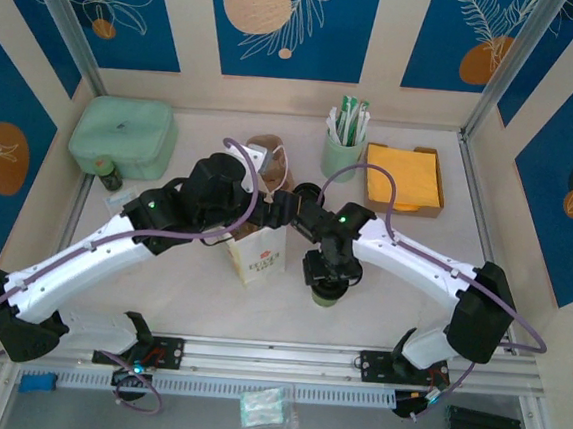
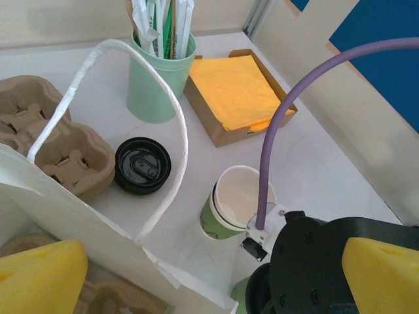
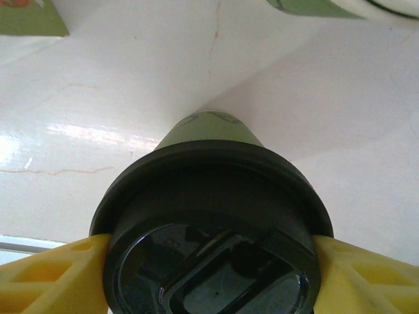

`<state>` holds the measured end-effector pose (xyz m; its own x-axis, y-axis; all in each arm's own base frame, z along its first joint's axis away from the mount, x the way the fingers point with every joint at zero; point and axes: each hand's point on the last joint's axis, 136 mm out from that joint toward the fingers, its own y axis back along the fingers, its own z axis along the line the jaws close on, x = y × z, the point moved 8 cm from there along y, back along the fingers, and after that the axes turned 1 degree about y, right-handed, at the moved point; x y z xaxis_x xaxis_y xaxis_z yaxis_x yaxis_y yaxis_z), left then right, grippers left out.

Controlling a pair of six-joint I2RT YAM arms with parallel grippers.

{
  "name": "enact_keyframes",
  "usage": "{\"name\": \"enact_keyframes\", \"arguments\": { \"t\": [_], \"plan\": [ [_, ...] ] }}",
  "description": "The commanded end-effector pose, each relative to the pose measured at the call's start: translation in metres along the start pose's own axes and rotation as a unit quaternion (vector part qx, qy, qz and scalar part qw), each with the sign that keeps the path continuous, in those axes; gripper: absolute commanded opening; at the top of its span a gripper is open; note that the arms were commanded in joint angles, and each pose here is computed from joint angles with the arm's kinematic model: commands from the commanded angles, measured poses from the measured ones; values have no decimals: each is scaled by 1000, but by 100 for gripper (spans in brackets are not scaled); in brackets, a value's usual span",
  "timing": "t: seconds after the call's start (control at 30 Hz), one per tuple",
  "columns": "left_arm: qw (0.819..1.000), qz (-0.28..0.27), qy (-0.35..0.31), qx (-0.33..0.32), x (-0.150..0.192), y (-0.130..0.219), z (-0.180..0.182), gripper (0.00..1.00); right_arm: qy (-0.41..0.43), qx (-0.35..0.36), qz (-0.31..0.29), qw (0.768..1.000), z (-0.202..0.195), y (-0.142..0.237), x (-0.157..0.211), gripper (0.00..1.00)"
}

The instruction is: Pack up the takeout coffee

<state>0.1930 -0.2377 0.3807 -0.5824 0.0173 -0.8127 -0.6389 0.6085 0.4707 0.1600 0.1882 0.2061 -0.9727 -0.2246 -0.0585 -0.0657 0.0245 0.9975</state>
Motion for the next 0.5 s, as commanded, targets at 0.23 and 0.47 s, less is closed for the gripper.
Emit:
{"name": "enact_keyframes", "arguments": {
  "t": [0.23, 0.47],
  "plan": [
    [998, -6, -29, -52, -12, 26, 12, 99, -16, -50, -72, 996, -21, 81, 11, 68],
    [994, -7, -17, -111, -12, 50, 43, 100, -13, -88, -129, 988, -30, 131, 9, 68]
  ]
}}
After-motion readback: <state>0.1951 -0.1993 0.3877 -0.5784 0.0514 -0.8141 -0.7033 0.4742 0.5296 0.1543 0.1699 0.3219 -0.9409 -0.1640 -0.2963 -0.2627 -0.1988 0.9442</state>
